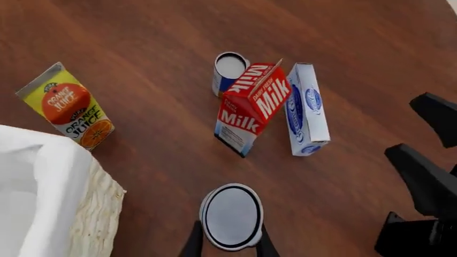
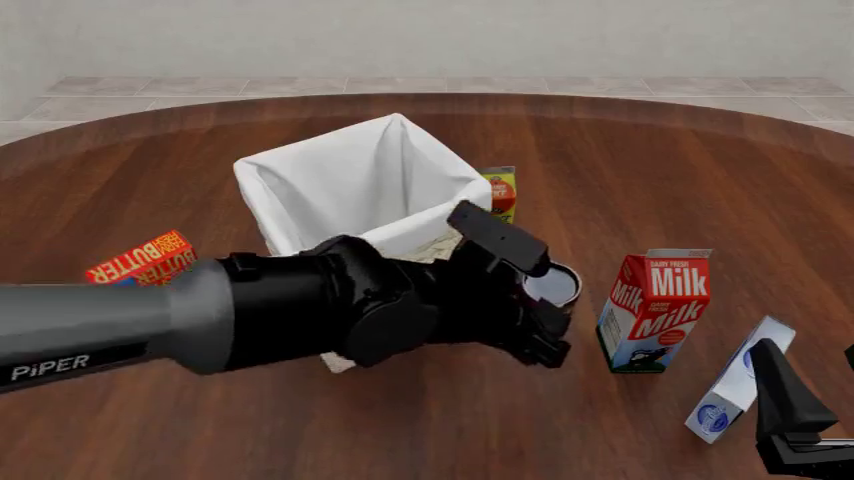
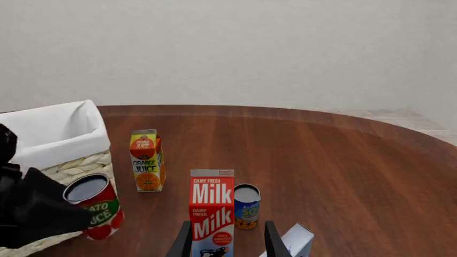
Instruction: Pick up the tomato sauce, and put it in the basket.
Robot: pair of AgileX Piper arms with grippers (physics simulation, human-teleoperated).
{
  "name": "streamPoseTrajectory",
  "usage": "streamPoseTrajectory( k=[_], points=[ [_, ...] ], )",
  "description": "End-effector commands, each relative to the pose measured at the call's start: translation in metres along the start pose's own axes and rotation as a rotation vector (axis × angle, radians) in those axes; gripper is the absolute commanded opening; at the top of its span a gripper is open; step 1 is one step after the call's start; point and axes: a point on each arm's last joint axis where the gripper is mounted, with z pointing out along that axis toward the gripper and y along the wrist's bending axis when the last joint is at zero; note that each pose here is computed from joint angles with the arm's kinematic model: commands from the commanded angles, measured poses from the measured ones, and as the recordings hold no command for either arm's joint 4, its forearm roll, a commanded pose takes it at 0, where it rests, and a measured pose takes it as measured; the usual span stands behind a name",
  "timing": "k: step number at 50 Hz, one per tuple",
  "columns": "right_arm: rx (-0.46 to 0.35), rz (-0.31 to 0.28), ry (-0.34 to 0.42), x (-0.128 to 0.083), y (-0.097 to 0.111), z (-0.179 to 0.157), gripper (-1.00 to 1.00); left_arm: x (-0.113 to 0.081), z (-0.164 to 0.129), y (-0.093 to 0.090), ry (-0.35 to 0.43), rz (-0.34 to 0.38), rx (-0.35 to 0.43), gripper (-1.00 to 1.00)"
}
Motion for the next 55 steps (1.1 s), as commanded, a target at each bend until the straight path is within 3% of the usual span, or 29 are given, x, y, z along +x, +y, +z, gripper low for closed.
streamPoseTrajectory(
  k=[1,14,33,55],
  points=[
    [0.0,0.0,0.0,0.0,0.0,0.0,1.0,-0.016,-0.053,0.0,-0.056,0.023,0.003,-1.0],
    [0.0,0.0,0.0,0.0,0.0,0.0,1.0,-0.034,-0.111,0.004,-0.129,0.033,-0.008,-1.0],
    [0.0,0.0,0.0,0.0,0.0,0.0,1.0,-0.041,-0.176,0.016,-0.205,0.014,-0.049,-1.0],
    [0.0,0.0,0.0,0.0,0.0,0.0,1.0,-0.066,-0.219,0.032,-0.247,0.018,-0.127,-1.0]
  ],
)
